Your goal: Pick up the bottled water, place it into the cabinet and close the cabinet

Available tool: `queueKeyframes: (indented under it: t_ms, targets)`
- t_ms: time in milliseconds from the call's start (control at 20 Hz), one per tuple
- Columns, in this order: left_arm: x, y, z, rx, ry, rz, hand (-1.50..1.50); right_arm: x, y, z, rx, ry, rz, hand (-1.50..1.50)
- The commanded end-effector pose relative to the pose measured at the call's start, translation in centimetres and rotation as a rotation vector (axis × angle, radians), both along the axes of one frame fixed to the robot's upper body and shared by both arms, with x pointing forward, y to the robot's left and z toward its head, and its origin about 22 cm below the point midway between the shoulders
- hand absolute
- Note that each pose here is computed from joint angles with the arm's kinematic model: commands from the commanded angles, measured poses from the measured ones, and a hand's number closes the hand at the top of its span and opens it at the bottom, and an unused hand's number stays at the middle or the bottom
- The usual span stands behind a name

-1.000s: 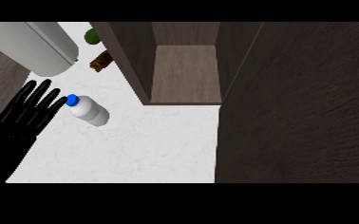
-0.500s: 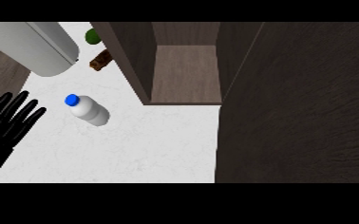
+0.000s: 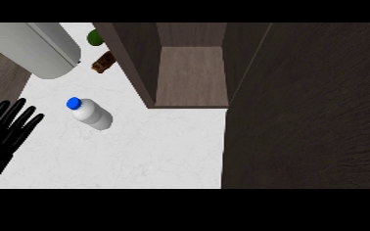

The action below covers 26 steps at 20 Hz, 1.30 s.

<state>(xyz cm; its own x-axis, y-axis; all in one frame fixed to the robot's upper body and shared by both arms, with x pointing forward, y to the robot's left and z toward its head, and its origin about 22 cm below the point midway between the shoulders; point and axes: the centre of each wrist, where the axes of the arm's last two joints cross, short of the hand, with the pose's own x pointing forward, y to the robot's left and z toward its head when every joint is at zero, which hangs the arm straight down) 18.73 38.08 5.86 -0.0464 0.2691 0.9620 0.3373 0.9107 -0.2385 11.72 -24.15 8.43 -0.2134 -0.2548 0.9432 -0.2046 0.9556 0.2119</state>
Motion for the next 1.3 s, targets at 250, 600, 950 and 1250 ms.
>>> queueKeyframes:
  t_ms: [250, 600, 950, 1250]
  targets:
    - [1.9, 1.4, -1.8, 0.025, 0.015, 0.071, -1.50, -0.3, 1.2, -0.4, 0.012, -0.018, -0.013, -1.50]
    - [3.0, 4.2, -4.0, 0.091, 0.000, 0.069, -1.50, -0.2, 1.0, -0.5, -0.022, -0.017, 0.008, -1.50]
    - [6.5, 1.8, -8.5, 0.132, 0.034, 0.057, -1.50, -1.2, 0.9, -2.1, 0.008, -0.020, 0.012, -1.50]
    - [8.0, 5.4, -9.2, 0.123, 0.090, 0.057, -1.50, -1.8, 0.1, -2.4, -0.018, -0.016, 0.019, -1.50]
